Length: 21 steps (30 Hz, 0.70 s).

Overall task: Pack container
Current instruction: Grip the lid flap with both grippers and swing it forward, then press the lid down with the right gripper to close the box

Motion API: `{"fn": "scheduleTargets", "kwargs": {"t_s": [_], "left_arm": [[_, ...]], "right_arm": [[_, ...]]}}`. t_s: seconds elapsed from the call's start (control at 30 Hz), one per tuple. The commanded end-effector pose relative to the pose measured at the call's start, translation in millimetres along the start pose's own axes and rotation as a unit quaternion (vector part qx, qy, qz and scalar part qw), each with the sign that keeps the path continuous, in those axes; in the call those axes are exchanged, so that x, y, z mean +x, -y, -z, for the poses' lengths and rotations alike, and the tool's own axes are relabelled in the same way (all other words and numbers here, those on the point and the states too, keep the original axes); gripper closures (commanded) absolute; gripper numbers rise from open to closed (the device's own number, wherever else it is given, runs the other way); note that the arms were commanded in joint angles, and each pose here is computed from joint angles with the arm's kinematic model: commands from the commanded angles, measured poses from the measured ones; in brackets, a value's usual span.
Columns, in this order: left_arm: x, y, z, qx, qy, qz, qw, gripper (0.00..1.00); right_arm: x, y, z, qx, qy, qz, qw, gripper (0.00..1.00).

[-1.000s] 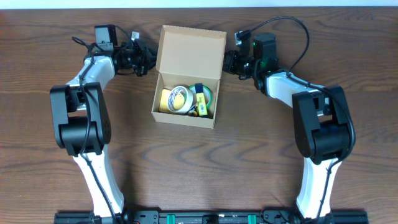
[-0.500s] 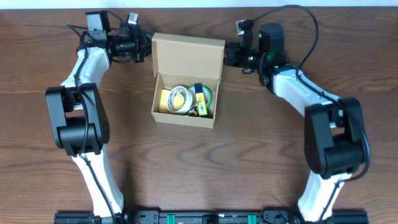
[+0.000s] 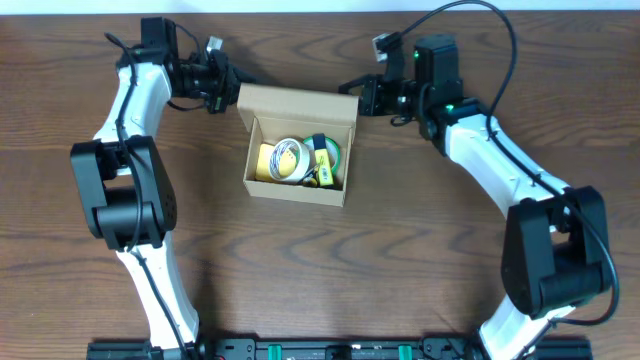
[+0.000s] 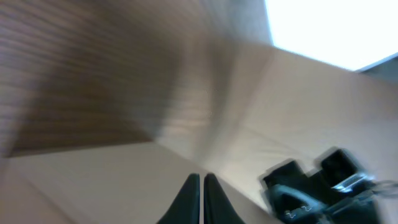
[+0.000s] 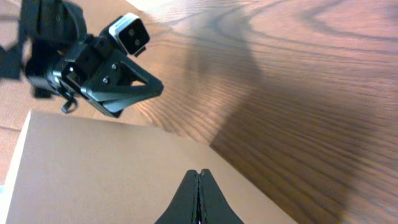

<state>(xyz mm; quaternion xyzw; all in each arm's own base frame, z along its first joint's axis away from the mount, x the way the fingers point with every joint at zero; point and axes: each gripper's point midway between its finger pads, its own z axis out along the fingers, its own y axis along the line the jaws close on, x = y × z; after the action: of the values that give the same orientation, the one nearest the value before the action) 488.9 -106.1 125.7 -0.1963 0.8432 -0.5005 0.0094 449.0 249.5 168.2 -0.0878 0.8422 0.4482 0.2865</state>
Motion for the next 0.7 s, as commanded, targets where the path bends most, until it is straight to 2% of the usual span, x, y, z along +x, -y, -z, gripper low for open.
{"fn": "scheduleTargets", "kwargs": {"t_s": [0.0, 0.2, 0.4, 0.5, 0.67], "left_arm": [[-15.1, -12.9, 14.8, -0.126, 0.042, -0.108, 0.985, 0.94], [-6.7, -7.1, 34.9, -0.186, 0.039, -0.124, 0.974, 0.95], [2.4, -31.3, 49.0, -0.263, 0.029, -0.107, 0.958, 0.95], [7.2, -39.9, 53.4, -0.288, 0.023, -0.096, 0.952, 0.95], [12.1, -53.4, 60.9, -0.336, 0.019, -0.088, 0.937, 0.95]], "right_arm": [[-1.6, -21.5, -1.4, -0.008, 0.001, 0.033, 0.999, 0.99], [18.4, -41.7, -15.8, -0.023, -0.026, 0.040, 0.999, 0.99], [37.1, -52.5, -19.2, -0.003, -0.050, 0.055, 0.997, 0.99], [39.0, -58.3, -9.8, 0.033, -0.047, 0.076, 0.995, 0.99], [29.1, -84.1, 14.6, 0.037, -0.025, 0.107, 0.993, 0.99]]}}
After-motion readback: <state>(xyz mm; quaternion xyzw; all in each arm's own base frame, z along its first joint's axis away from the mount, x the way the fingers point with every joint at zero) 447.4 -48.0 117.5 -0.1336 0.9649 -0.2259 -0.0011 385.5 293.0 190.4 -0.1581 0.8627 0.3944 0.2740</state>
